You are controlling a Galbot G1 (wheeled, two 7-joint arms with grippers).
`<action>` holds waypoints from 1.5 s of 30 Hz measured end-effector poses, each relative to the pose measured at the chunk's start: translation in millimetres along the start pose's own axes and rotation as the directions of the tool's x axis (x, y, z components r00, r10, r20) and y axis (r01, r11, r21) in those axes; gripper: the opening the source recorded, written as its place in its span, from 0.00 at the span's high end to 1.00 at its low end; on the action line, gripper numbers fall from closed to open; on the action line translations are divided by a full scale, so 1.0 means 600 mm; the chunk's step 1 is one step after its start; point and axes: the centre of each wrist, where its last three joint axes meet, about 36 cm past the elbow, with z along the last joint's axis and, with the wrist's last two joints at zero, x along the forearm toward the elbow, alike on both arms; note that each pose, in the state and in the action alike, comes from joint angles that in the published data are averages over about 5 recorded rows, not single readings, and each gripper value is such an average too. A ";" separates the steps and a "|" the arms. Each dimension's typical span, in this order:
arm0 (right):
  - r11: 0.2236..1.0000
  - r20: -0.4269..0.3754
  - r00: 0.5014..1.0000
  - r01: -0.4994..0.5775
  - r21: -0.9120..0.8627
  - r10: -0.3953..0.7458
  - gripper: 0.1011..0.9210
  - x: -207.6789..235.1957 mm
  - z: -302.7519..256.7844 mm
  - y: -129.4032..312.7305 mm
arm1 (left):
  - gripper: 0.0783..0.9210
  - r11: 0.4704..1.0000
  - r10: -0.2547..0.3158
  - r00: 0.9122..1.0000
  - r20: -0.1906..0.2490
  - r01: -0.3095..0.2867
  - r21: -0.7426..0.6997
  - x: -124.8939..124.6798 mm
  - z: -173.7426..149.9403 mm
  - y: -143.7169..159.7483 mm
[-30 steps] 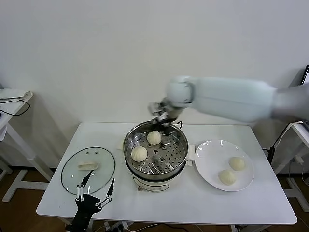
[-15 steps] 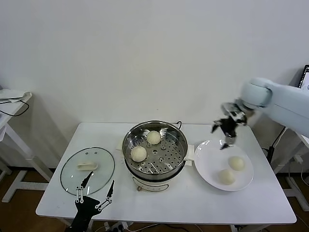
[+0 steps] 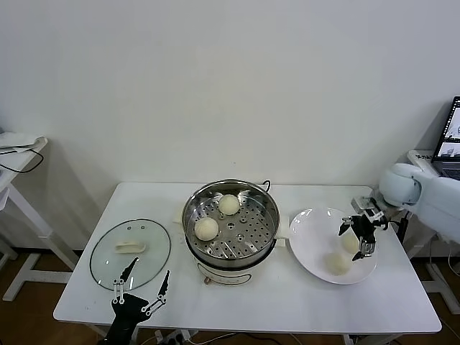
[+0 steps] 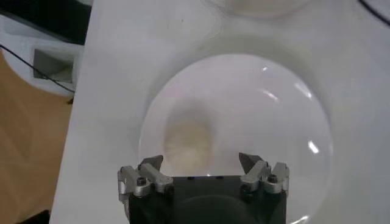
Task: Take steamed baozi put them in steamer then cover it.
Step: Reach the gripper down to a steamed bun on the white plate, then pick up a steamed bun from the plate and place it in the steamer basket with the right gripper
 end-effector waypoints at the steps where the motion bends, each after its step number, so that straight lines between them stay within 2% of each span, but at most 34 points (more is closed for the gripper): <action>1: 1.000 0.000 1.000 0.001 -0.003 -0.001 0.12 -0.007 0.001 0.002 | 0.12 1.000 0.000 1.000 0.000 0.000 0.000 0.000 0.000 0.000; 18: 1.000 -0.002 1.000 0.000 -0.026 0.000 0.12 -0.083 0.000 0.016 | 0.12 1.000 -0.002 1.000 -0.006 0.002 0.003 0.002 0.003 0.001; 29: 1.000 -0.005 1.000 -0.005 -0.031 0.004 0.32 -0.097 0.000 0.020 | 0.12 1.000 -0.004 1.000 -0.008 0.004 0.007 0.002 0.003 0.001; 38: 1.000 0.007 1.000 -0.016 -0.003 0.016 0.34 -0.070 -0.008 0.013 | 0.12 1.000 -0.003 1.000 -0.006 0.003 0.010 -0.001 -0.001 0.001; 45: 0.990 0.041 0.998 -0.054 0.133 0.048 0.34 0.014 -0.059 -0.029 | 0.12 1.000 0.004 1.000 -0.003 -0.004 0.013 -0.004 -0.004 -0.001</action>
